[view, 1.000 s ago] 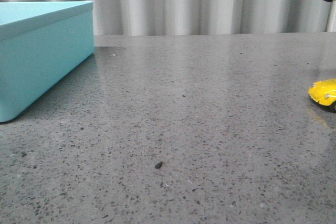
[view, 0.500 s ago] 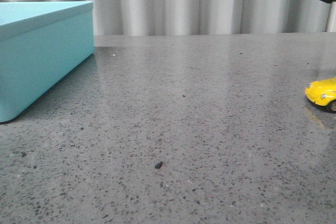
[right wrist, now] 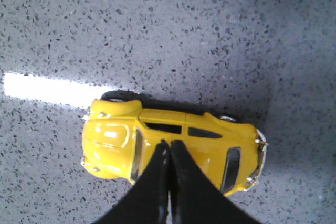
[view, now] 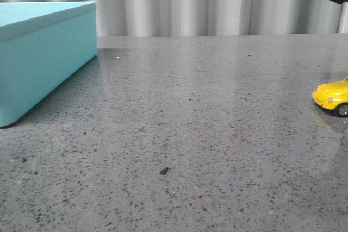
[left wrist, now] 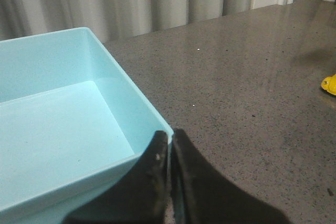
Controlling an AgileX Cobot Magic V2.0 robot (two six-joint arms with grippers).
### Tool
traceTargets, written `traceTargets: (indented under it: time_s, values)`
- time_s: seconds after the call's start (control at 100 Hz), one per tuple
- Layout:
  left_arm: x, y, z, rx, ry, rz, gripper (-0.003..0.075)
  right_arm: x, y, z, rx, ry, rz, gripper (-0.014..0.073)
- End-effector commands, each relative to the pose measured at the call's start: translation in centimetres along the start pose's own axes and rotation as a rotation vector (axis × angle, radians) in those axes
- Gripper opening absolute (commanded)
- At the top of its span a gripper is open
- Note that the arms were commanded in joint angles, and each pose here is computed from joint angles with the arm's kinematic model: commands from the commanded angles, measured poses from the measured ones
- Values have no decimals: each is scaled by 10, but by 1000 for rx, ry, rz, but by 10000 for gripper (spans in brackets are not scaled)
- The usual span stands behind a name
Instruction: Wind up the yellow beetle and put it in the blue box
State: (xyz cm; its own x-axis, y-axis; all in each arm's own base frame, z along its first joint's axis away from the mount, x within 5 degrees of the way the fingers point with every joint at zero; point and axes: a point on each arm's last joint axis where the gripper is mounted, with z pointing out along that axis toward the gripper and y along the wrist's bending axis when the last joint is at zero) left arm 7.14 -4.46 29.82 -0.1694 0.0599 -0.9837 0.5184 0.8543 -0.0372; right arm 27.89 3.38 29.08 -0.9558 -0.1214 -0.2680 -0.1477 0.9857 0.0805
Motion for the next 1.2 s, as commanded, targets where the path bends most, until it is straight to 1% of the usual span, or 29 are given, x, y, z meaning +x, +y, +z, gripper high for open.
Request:
traceTargets:
  time_s: [0.0, 0.52, 0.81, 0.98, 1.05, 1.13, 1.19]
  values:
    - [-17, 0, -1, -7, -85, -5, -21, 0, -1, -10, 4, -43, -2, -72]
    - [-19, 1, -1, -15, -113, -6, -21, 0, -2, -10, 11, -43, -6, -72]
    - [-19, 1, -1, -15, -113, -6, -21, 0, -7, -10, 62, -32, -29, -72]
    - [-19, 1, -1, -15, -113, -6, -21, 2, -17, -11, 104, -17, -13, -72]
    - [-19, 1, -1, -15, -113, -6, -21, 4, -24, -12, 129, -7, 9, -72]
    - [-19, 1, -1, -15, -113, -6, -21, 6, -36, -13, 185, 4, 43, -72]
    - [-19, 1, -1, -15, -113, -6, -21, 6, -41, -14, 196, 5, 56, -72]
